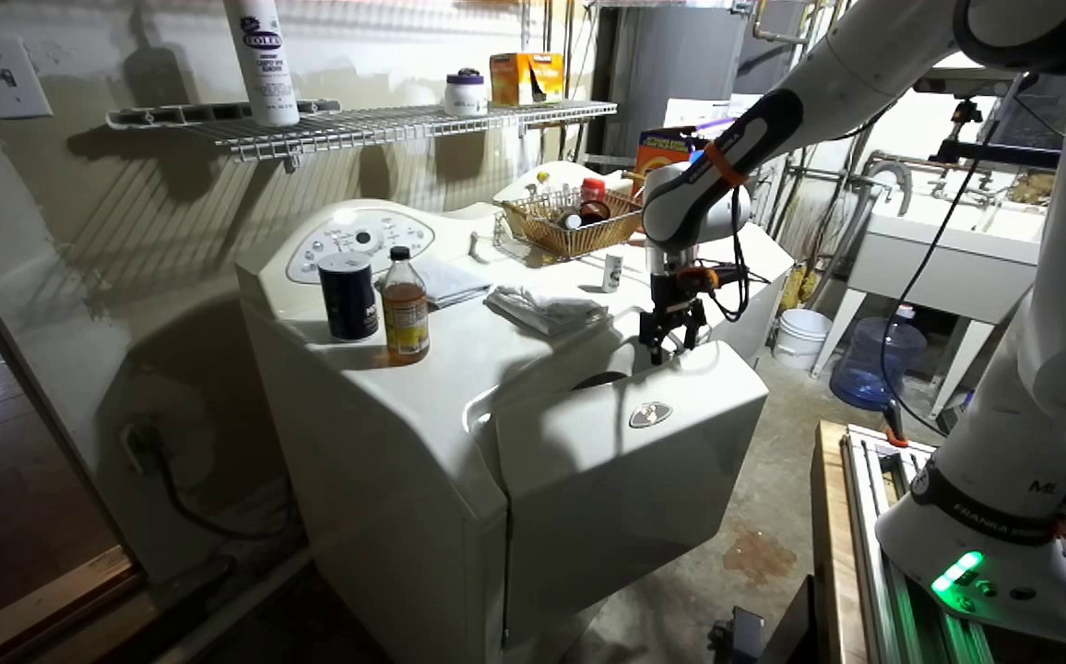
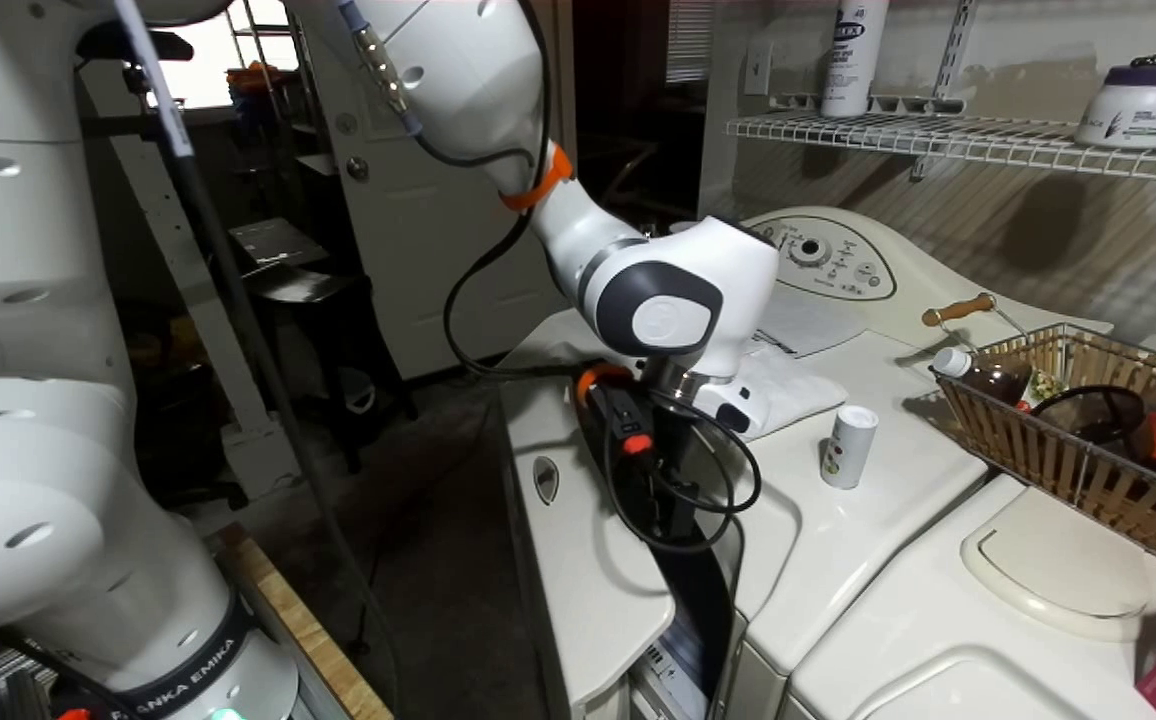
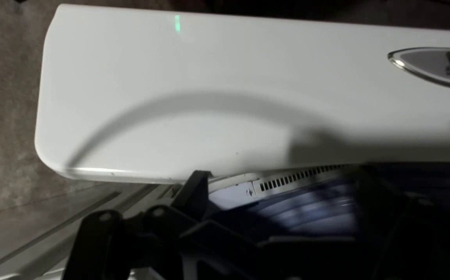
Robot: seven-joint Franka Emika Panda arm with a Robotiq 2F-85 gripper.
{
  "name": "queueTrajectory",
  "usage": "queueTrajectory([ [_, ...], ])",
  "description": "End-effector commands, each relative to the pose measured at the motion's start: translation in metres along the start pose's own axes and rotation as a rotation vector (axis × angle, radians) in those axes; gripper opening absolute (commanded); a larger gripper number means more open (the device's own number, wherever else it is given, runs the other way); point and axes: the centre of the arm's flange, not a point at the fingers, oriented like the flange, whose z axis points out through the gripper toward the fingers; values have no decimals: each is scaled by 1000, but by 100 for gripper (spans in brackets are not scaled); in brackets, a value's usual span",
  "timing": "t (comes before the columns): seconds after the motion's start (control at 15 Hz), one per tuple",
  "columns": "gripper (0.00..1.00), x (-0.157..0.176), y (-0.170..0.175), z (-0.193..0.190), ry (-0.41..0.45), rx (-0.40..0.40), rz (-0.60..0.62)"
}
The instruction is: Open the left washing machine.
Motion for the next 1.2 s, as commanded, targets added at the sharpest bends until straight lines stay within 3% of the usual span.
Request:
queueTrajectory([
  [0.0, 100, -5, -10, -4, -101, 53, 38],
  [0.13, 100, -7, -11, -1, -128, 66, 45],
  [0.6, 100, -3, -14, -9, -73, 79, 42],
  [1.13, 100, 7, -20, -14, 77, 55, -20],
])
